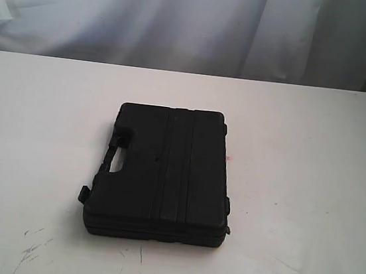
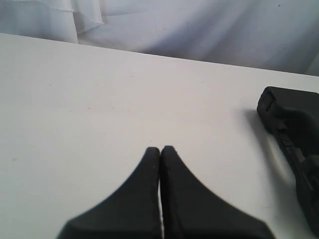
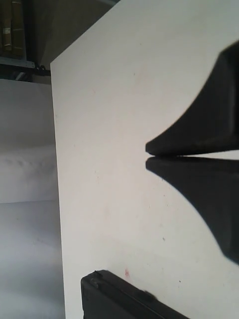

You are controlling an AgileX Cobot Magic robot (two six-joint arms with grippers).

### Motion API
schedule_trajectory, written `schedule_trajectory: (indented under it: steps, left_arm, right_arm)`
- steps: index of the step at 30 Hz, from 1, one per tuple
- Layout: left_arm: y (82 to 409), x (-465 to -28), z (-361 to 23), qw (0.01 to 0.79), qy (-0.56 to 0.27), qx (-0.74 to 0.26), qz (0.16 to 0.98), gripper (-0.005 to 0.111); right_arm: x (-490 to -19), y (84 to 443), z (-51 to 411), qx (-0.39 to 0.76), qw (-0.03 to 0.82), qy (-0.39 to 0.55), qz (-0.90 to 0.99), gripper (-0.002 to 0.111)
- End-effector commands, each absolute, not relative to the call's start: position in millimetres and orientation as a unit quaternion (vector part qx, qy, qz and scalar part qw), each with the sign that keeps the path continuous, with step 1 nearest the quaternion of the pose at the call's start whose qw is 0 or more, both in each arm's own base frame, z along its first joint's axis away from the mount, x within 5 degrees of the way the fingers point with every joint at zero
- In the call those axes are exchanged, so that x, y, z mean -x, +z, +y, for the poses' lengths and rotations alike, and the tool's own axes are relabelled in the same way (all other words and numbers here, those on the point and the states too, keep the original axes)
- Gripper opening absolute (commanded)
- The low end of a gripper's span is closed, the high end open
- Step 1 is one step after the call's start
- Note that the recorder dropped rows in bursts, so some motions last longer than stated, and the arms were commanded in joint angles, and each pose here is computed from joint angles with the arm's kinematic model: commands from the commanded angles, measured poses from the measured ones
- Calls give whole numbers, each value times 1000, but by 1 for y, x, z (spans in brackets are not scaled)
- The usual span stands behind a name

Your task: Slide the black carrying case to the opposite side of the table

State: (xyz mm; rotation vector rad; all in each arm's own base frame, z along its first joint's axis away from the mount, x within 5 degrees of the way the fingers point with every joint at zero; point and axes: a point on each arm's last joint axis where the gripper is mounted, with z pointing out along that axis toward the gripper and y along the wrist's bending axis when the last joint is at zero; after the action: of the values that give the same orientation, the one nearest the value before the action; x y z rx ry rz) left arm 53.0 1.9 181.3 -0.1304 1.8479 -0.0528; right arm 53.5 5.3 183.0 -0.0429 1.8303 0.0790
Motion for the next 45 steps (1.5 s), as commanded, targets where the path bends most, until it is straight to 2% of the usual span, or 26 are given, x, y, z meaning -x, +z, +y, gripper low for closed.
schedule_trajectory:
  steps: [1,17,19,21,24,34,39,45]
  left_arm:
    - [180,-53,2,603,-23,57,796,0]
    - [181,-53,2,604,-19,54,795,0]
    - [185,-54,3,624,-14,50,779,0]
    - [198,-56,1,676,-53,73,732,0]
    - [214,-56,2,739,-63,77,666,0]
    - [222,-55,2,768,-63,76,633,0]
    - [226,-54,2,753,-64,76,651,0]
    - [291,-48,1,773,-67,70,628,0]
  right_arm:
    - [-53,182,5,20,610,33,792,0]
    - [-53,182,7,8,609,52,791,0]
    - [-53,182,7,8,609,52,791,0]
    - [-53,182,7,8,609,52,791,0]
    - [-53,182,7,8,609,52,791,0]
    - [-53,182,7,8,609,52,791,0]
    - [-53,182,7,9,609,51,791,0]
    - [-53,182,7,9,609,51,791,0]
